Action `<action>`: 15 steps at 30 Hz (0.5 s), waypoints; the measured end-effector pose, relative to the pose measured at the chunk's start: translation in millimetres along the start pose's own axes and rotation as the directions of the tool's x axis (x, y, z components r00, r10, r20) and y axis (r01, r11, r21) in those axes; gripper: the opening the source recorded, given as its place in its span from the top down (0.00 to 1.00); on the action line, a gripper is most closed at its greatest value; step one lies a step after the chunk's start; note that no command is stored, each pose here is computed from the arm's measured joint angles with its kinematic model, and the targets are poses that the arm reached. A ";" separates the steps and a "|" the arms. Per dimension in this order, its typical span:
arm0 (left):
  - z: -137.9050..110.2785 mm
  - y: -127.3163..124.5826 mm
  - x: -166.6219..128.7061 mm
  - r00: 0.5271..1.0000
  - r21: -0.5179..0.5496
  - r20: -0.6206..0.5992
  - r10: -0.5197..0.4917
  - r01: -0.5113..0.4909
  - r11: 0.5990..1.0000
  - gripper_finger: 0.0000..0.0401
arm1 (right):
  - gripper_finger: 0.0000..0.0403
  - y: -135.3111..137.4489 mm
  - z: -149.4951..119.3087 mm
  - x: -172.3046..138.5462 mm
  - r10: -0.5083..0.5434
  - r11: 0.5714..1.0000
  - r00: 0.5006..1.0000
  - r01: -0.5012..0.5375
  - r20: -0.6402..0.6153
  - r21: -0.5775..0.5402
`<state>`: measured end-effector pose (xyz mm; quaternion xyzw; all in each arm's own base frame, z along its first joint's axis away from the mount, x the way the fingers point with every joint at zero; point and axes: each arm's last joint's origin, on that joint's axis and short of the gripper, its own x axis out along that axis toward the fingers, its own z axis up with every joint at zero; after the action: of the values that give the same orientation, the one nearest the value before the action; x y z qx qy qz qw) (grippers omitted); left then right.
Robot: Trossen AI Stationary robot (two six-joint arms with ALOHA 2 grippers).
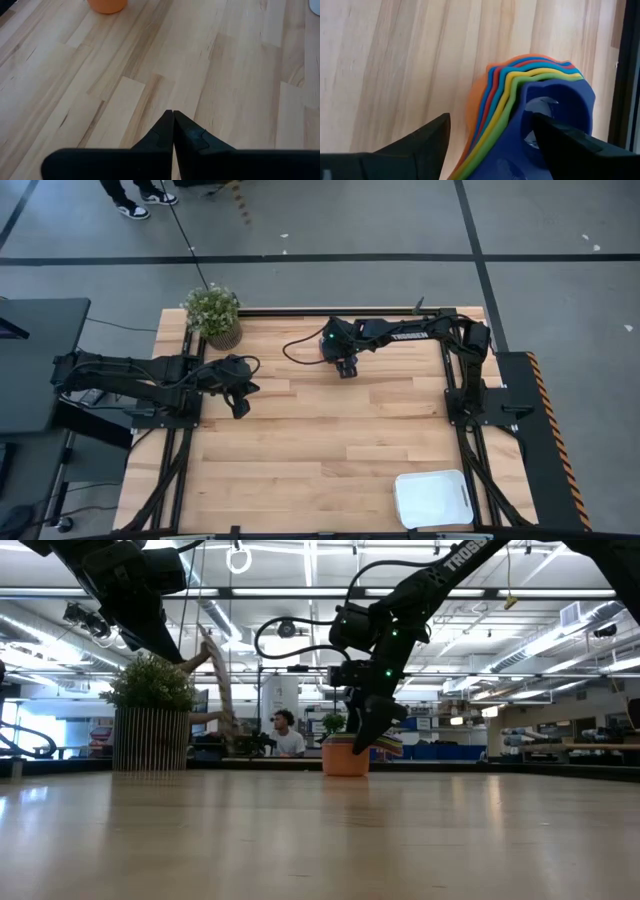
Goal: Nest measuring cups in basket
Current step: Put the stacked measuring cups into the white bin
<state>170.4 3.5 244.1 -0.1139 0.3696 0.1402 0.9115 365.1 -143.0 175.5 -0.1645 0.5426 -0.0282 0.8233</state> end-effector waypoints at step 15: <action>0.0 0.0 0.0 1.000 0.000 0.000 0.000 0.000 1.000 0.97 | 0.28 -2.2 -1.3 14.1 0.037 0.999 0.999 -0.035 0.032 -0.041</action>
<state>170.4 3.4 244.1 -0.1139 0.3694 0.1401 0.9115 370.0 -148.5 163.3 -0.1716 0.5322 0.0002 0.8291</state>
